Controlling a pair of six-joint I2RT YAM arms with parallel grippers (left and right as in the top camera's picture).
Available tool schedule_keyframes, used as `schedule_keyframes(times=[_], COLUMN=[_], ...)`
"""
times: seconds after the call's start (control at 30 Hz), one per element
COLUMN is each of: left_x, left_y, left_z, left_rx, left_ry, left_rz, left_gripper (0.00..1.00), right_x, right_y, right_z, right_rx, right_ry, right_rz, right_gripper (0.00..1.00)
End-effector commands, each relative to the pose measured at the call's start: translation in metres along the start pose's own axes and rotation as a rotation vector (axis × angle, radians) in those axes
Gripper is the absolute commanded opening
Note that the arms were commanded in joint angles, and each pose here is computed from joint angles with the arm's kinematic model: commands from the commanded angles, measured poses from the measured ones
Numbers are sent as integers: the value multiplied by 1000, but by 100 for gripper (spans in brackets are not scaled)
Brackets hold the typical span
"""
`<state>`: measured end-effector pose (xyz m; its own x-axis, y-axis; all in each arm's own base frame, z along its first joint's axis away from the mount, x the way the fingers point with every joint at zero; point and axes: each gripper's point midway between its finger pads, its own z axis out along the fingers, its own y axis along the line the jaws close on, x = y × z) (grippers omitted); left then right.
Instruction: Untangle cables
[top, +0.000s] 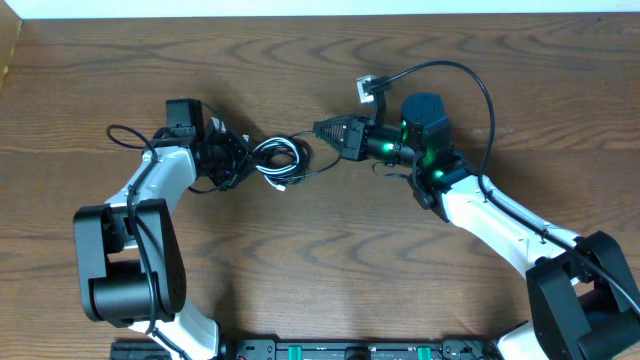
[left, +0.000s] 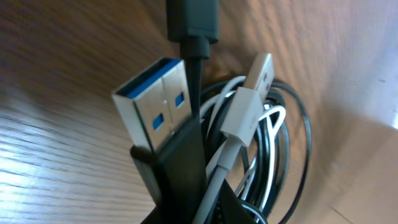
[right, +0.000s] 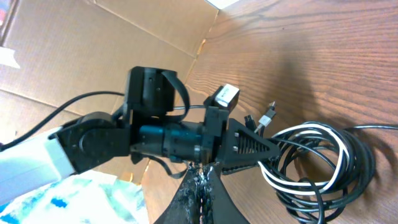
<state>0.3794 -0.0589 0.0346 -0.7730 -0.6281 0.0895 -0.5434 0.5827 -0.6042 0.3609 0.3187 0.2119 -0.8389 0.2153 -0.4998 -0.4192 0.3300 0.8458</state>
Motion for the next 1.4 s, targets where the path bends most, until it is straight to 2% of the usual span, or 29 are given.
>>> schedule_keyframes(times=[0.0, 0.1, 0.2, 0.33, 0.57, 0.7, 0.9, 1.1, 1.37], left_x=[-12, -12, -11, -7, -3, 1, 6, 16, 19], left_y=[15, 15, 15, 10, 9, 3, -2, -11, -14], left_z=[-2, -2, -2, -1, 0, 0, 0, 3, 6], left_rx=[-85, -86, -83, -57, -48, -18, 16, 40, 37], left_ry=[-65, -65, -62, -39, -22, 3, 31, 65, 67], left_rz=[15, 15, 15, 15, 15, 21, 21, 42, 60], left_gripper=[9, 9, 9, 9, 9, 9, 9, 9, 9], right_x=[-5, 4, 26, 43, 58, 67, 77, 93, 96], right_y=[6, -13, -39, -53, -63, -68, -89, -117, -128], right_z=[-7, -6, -5, 0, 13, 18, 23, 34, 42], right_rx=[-13, 75, 210, 311, 391, 418, 507, 529, 526], right_ry=[8, 22, 68, 95, 119, 136, 137, 171, 163], right_rz=[4, 55, 81, -43, -251, -286, -297, -282, -274], right_gripper=[1, 5, 18, 24, 24, 32, 31, 33, 33])
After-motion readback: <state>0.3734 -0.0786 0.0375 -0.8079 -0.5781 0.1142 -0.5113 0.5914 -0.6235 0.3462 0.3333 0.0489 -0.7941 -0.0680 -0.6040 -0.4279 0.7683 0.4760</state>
